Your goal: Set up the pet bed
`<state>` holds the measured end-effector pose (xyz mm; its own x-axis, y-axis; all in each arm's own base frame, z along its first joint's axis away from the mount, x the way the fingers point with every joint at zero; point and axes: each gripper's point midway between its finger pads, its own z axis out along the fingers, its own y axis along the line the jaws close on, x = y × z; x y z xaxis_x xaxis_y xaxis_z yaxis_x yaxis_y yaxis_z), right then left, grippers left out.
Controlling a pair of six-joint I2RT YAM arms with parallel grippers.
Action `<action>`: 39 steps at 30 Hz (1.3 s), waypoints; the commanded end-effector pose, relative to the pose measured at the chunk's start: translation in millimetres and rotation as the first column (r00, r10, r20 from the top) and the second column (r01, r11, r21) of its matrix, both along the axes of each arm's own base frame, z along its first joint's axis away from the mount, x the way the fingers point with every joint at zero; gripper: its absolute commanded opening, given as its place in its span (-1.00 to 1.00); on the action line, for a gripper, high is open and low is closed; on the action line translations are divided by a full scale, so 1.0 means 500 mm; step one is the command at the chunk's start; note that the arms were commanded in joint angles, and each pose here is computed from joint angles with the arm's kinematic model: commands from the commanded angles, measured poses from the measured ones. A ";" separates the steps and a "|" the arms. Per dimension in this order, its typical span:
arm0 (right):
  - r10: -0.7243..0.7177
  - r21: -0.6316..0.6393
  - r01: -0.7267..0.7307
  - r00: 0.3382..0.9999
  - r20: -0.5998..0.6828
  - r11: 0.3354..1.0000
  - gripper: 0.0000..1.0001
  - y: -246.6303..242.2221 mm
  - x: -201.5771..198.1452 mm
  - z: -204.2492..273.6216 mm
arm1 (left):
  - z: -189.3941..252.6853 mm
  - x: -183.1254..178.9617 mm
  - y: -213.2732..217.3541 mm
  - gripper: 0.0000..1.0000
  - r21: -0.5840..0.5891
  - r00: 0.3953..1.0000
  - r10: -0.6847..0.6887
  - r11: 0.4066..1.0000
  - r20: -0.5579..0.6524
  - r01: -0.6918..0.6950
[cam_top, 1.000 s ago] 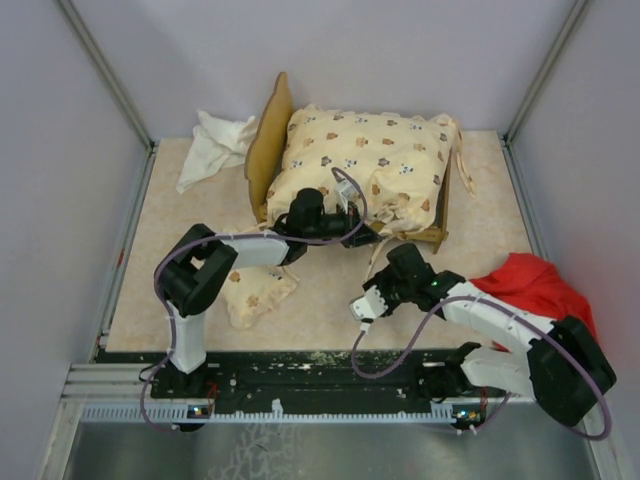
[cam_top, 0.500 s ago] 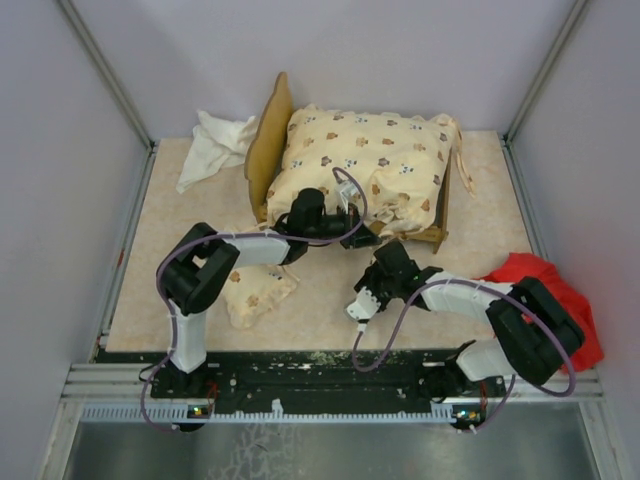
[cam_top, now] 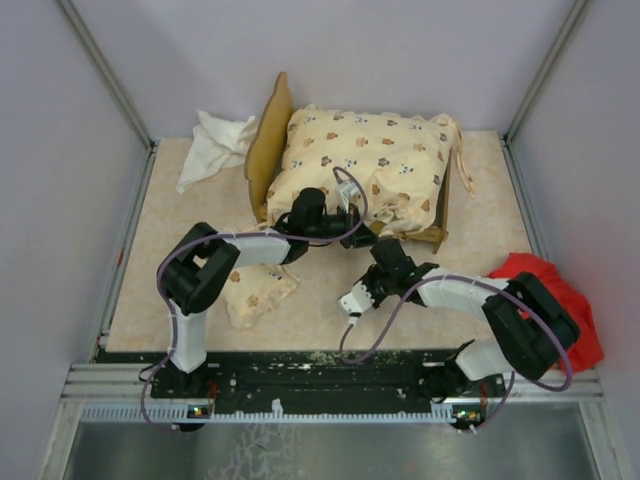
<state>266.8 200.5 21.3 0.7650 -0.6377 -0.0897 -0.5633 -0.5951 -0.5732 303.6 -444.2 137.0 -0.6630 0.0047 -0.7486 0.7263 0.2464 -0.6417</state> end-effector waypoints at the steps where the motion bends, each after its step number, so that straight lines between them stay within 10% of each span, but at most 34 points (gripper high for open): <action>1: -0.208 0.264 0.236 0.970 -0.127 0.935 -1.00 0.016 -0.012 0.072 | 0.005 0.010 -0.003 -1.00 0.005 1.000 0.023 1.000 -0.011 -0.022; 12: -0.535 0.557 0.650 0.754 -0.382 0.518 -1.00 -0.108 0.023 0.205 | -0.017 0.001 -0.004 -1.00 0.017 0.998 0.033 0.999 -0.044 -0.032; 17: -0.612 0.591 0.783 0.568 -0.550 0.194 -1.00 -0.160 0.075 0.241 | -0.024 -0.012 -0.009 -1.00 0.019 0.998 0.029 0.999 -0.056 -0.028; 26: -0.692 0.481 0.873 0.296 -0.658 -0.084 -1.00 -0.226 0.101 0.203 | -0.038 -0.027 -0.009 -1.00 0.036 0.997 0.036 0.999 -0.061 -0.034; 39: -0.752 0.404 0.859 0.036 -0.658 -0.313 -1.00 -0.302 0.110 0.159 | -0.081 -0.043 0.007 -1.00 0.084 0.995 0.064 0.995 -0.080 -0.057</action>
<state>303.6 59.6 74.4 -0.4878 -0.4108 -0.7703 -0.3692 0.8966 -0.2444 285.2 -439.9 98.4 -0.7330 0.0254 -0.6798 0.6455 0.3414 -0.6832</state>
